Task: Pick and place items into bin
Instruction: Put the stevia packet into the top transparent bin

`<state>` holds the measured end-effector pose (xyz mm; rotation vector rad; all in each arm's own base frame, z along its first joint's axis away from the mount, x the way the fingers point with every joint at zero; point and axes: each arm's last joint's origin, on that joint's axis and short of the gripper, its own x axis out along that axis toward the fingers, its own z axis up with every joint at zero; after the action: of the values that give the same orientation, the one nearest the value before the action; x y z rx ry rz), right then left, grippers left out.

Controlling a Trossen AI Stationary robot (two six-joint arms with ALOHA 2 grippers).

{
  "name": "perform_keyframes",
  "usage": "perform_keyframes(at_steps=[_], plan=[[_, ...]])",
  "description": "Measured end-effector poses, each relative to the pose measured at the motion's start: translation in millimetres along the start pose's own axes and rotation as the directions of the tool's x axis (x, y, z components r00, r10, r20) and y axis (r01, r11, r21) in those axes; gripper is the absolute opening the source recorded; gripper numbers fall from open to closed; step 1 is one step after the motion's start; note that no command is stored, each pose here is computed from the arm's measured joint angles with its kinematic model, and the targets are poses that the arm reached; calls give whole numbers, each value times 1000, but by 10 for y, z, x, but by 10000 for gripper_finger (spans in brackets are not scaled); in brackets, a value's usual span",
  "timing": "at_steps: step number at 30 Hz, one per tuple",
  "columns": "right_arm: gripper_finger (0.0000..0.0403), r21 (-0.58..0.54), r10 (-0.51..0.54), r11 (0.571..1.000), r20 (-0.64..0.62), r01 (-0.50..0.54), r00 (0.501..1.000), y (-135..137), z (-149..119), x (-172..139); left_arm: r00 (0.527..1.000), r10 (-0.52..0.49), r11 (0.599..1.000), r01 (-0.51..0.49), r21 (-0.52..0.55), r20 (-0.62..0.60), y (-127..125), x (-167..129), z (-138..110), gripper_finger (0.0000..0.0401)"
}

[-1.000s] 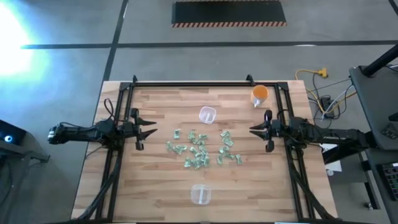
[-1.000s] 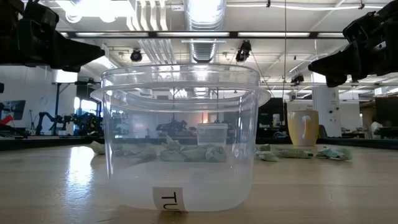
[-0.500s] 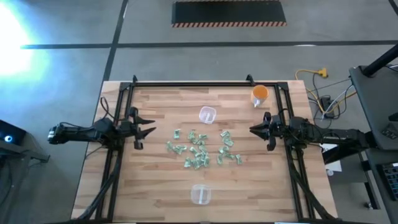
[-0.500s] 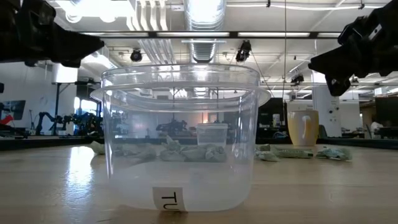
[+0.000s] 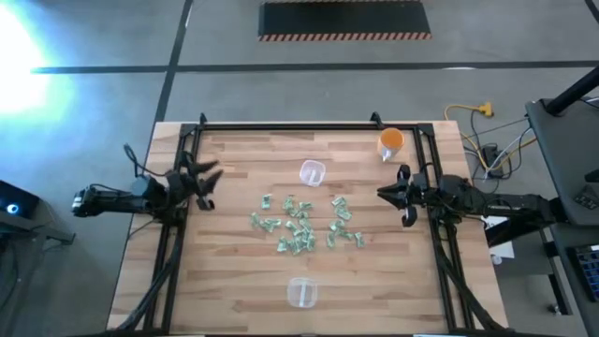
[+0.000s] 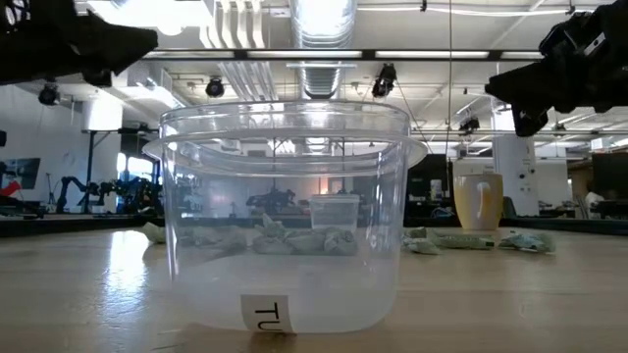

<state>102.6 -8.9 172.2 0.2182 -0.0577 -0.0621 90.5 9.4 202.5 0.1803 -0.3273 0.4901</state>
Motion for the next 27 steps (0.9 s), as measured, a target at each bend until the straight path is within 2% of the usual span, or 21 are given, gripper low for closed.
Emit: perform_keyframes(at_steps=[2, 4, 10, 17, 20, 23, 27], plan=[[57, -18, 9, 1000, 43, -8, 999, 9, 41, -1, 994, 110, 994, -110, -19, -10, 37, -2, 15, 118], [57, -22, 18, 1000, 85, -16, 996, 18, 82, -4, 986, 163, 984, -164, -64, -19, 55, -5, 18, 118], [57, -21, 45, 999, 95, -43, 994, 31, 96, -3, 987, 142, 989, -144, -21, -81, 21, 16, -53, 118], [57, -16, 49, 999, 27, -48, 998, 31, 36, 50, 980, 114, 993, -113, 14, -162, -30, 49, -151, 118], [57, -17, 50, 999, 27, -49, 998, 32, 38, 87, 979, 57, 997, -67, -47, -194, -63, 59, -197, 118], [57, -49, 63, 997, 58, -61, 996, 46, 67, 129, 979, -44, 999, 43, -9, -199, -107, 72, -220, 118], [57, -121, 124, 986, 102, -112, 987, 95, 106, 184, 961, -180, 983, 185, 6, -212, -163, 87, -243, 118]])
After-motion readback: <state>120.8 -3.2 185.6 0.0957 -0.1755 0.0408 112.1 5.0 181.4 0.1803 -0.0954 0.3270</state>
